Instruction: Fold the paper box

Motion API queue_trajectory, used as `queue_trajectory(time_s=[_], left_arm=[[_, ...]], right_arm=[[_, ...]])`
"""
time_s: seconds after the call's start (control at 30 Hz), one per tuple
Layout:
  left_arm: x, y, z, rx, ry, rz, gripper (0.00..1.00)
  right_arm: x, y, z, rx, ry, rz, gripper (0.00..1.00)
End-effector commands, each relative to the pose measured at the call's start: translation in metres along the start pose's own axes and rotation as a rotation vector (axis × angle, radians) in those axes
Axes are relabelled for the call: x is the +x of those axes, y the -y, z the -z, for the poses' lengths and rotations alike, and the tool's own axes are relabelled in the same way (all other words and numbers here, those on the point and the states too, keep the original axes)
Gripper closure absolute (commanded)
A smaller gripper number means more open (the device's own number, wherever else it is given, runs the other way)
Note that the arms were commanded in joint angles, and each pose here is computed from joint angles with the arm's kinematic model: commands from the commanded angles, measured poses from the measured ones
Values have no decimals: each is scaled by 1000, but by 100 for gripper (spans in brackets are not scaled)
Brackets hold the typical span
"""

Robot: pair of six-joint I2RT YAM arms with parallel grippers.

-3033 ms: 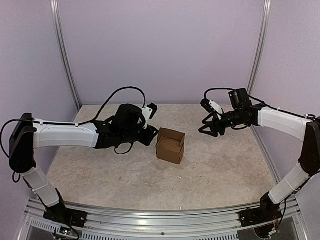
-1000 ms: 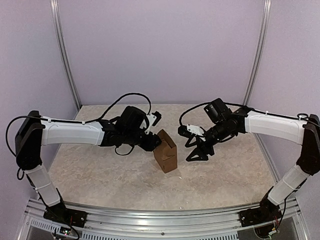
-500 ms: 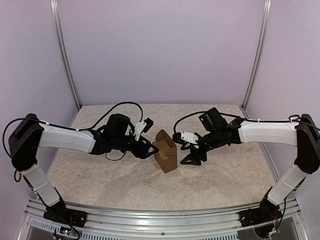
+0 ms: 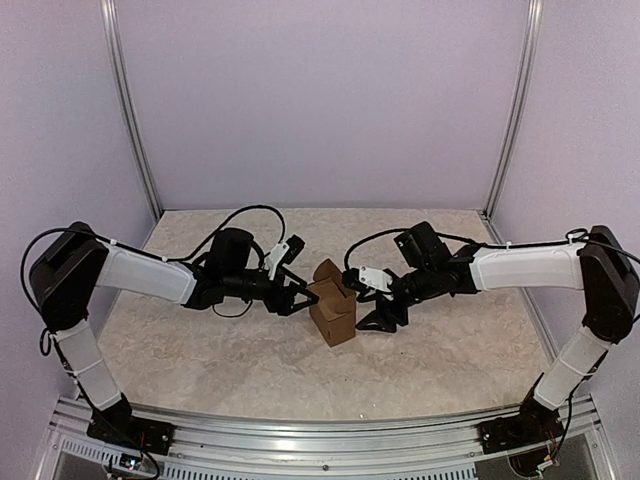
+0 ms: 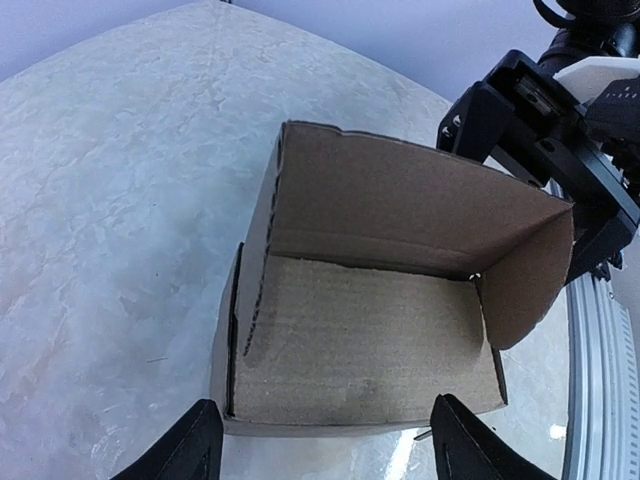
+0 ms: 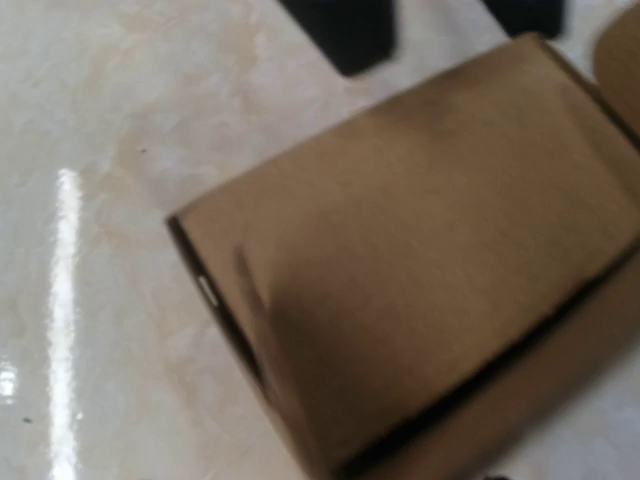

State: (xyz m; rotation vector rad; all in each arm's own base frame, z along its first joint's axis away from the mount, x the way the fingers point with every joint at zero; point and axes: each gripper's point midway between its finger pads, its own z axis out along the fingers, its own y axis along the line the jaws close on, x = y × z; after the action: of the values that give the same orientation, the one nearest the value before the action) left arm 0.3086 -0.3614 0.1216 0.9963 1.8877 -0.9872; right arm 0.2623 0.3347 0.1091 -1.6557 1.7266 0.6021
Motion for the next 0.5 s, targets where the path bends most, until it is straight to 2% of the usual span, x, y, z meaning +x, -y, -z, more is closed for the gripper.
queue_trajectory(time_s=[0.0, 0.23, 0.47], left_arm=[[-5, 6, -14, 89, 0, -54, 30], [8, 22, -14, 143, -22, -38, 31], [14, 61, -21, 196, -48, -61, 32]], right_arm=[[1, -12, -3, -46, 20, 22, 31], [6, -15, 0, -48, 3, 43, 31], [18, -8, 5, 6, -32, 56, 31]])
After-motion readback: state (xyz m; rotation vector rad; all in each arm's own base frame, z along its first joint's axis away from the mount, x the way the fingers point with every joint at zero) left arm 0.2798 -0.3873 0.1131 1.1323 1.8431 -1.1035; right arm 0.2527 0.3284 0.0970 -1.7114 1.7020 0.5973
